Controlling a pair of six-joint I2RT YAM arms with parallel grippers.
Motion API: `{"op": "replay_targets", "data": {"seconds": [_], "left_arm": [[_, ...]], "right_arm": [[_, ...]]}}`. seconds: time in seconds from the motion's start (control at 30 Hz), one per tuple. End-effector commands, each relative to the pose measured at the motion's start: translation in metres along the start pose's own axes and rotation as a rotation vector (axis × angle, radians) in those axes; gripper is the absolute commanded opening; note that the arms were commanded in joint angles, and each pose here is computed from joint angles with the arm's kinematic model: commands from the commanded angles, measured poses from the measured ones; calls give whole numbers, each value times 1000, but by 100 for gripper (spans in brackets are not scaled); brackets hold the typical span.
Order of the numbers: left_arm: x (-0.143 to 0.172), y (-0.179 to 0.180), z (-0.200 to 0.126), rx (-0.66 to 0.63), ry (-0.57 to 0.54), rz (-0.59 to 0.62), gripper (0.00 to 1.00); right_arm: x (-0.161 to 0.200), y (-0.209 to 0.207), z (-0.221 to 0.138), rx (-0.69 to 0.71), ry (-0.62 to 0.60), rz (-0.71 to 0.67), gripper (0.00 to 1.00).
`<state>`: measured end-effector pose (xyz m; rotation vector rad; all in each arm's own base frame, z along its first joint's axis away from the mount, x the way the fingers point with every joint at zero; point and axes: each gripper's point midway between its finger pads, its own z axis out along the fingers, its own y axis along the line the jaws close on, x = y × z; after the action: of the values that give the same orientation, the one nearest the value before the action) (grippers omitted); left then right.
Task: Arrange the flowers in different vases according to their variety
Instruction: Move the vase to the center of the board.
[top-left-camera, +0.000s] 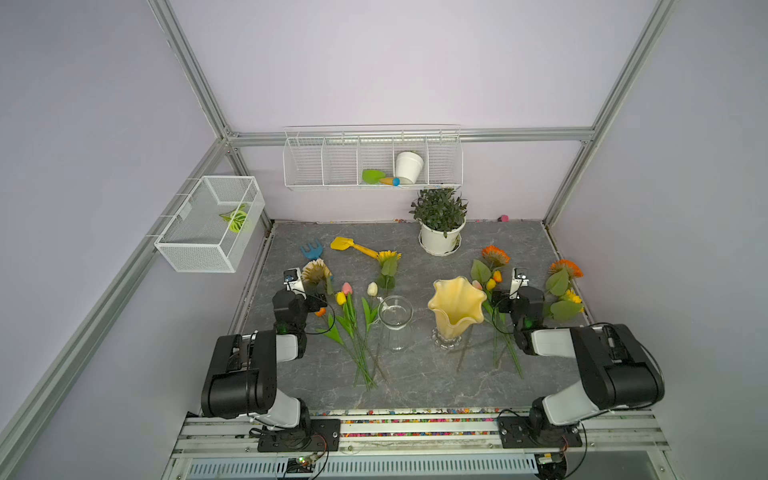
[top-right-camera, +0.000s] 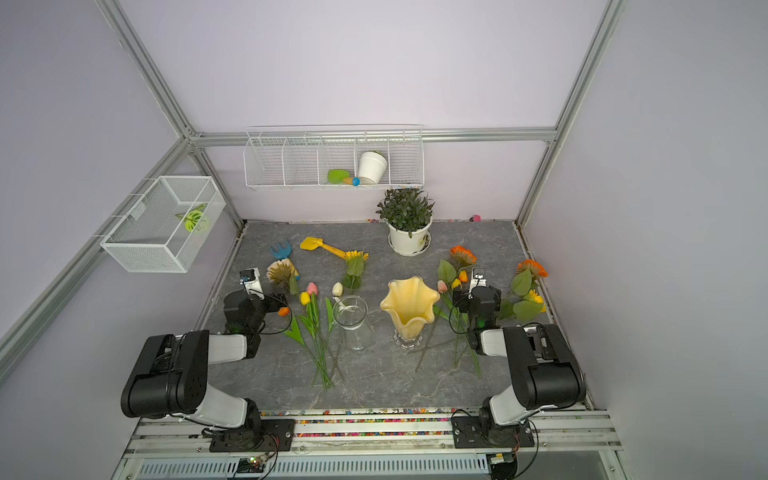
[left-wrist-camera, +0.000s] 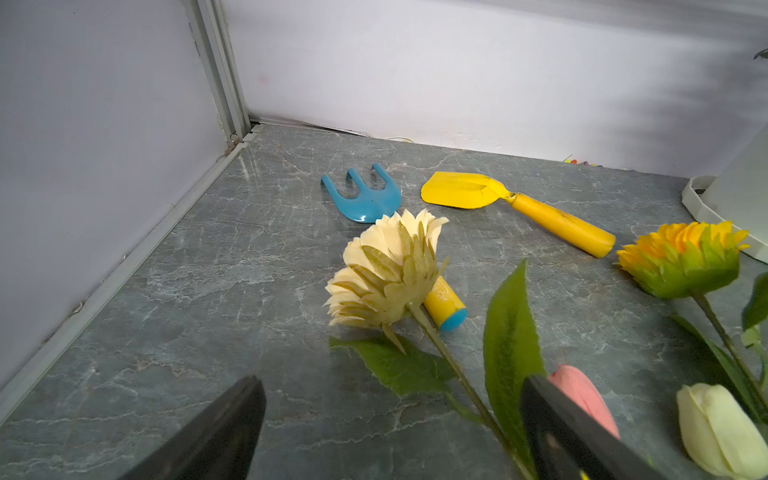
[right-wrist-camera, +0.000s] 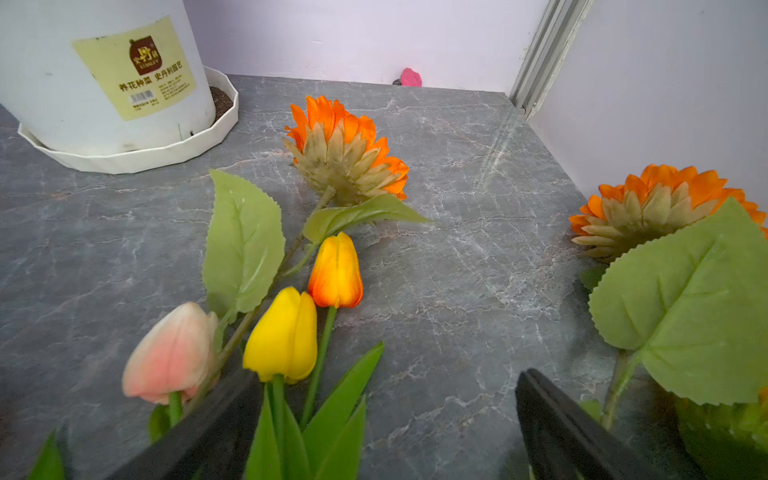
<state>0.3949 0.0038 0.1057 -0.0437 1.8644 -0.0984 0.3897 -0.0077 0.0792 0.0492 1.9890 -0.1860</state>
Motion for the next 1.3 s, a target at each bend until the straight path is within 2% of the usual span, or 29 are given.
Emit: {"op": "replay_targets", "data": {"seconds": [0.0,0.9,0.97,1.07,1.17,1.27], "left_arm": [[-13,3,1,-12,-36,0,100],[-13,3,1,-9,-36,0,100],[-13,3,1,-10,-37,0,96],[-30,4,-6,-25,-65,5,91],[-47,12,-20,-88,-88,-26,90],[-71,19,-38,-156,-161,-60,90]], "right_arm": [[-12,-4,-1,15,-35,20,99],[-12,-3,0,8,-33,24,99],[-12,-4,-1,5,-36,27,95],[-24,-14,-5,57,-67,49,92],[-37,-17,-17,57,7,33,92],[-75,-22,-31,77,0,5,92]]}}
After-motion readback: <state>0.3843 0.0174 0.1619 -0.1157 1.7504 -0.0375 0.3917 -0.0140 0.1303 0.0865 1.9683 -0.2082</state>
